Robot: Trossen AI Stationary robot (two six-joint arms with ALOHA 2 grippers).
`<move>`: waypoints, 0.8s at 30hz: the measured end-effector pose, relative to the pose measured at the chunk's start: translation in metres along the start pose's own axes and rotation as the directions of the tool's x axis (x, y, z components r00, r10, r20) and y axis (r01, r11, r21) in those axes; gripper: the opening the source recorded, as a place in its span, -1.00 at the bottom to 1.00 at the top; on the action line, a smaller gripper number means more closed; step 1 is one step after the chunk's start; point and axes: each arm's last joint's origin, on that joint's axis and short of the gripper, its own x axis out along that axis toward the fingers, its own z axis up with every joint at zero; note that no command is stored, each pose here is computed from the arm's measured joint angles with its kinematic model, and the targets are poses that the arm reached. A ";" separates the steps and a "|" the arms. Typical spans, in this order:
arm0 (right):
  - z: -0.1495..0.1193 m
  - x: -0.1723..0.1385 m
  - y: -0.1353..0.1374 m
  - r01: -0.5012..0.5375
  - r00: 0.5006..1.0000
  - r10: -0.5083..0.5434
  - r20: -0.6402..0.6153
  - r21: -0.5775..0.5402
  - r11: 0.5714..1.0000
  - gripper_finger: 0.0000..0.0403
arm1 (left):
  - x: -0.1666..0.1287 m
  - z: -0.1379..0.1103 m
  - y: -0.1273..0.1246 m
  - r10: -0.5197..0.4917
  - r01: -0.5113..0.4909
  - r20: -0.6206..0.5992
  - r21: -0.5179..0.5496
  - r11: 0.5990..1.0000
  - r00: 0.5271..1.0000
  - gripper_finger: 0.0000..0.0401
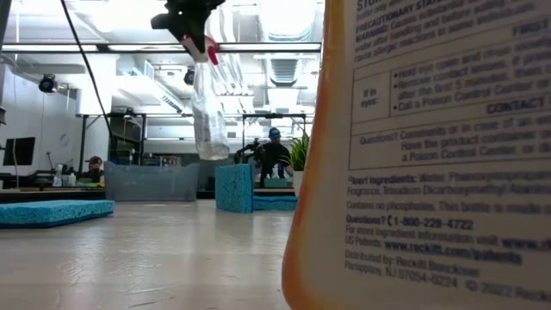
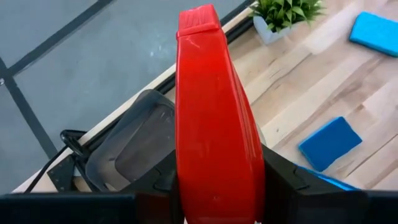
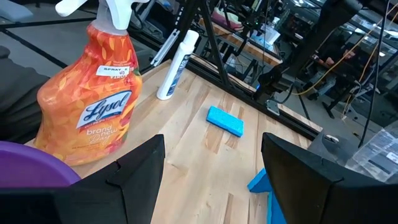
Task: Pick & Place Kitchen Items
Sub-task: Put the transparent spray bottle into the gray bin
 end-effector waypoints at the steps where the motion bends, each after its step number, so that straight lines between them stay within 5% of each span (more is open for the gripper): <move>1: 0.000 0.000 0.000 0.000 1.000 0.000 0.000 0.001 1.000 0.31 | -0.001 0.000 0.001 0.000 0.000 0.001 -0.001 1.000 1.000 -0.34; 24: -0.001 0.000 0.000 -0.002 1.000 0.002 -0.006 0.005 1.000 0.31 | -0.011 -0.003 0.014 0.114 -0.113 0.032 -0.028 0.993 0.993 -0.40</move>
